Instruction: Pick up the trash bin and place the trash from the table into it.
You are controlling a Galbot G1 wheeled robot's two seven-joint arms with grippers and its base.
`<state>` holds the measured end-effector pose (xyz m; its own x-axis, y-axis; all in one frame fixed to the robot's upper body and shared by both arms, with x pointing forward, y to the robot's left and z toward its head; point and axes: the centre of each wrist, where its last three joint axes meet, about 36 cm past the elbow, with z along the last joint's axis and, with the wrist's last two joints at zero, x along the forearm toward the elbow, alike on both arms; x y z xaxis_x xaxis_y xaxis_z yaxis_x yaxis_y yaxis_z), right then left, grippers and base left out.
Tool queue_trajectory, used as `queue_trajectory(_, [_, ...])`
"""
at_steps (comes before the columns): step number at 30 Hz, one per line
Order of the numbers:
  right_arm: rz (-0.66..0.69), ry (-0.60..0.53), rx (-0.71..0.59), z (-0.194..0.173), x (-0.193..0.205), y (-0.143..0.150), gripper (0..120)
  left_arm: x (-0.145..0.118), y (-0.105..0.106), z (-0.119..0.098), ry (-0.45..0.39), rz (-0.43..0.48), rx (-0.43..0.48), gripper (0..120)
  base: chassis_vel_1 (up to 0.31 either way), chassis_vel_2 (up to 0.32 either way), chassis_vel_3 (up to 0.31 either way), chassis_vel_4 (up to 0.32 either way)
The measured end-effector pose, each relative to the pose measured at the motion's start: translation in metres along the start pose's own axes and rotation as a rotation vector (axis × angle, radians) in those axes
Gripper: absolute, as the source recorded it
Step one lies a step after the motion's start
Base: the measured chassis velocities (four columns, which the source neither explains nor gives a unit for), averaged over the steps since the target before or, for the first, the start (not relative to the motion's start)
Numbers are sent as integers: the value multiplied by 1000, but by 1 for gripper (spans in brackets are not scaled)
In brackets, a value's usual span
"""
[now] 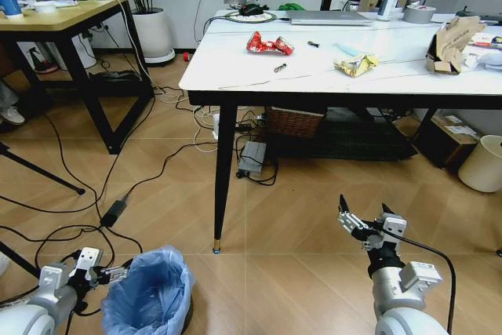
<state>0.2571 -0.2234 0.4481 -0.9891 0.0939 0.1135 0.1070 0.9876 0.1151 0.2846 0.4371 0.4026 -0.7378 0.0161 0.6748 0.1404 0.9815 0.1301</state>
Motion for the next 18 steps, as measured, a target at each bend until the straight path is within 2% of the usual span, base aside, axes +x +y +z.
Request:
queue_trajectory(12, [-7,14,22,9,-4,3,100,-13,7,8,53,20,-12,100,0,0,0,0])
queue_trajectory(18, [-17,15,29,11,-3,6,100,-19,-2,17,71,31,-20,100,0,0,0,0])
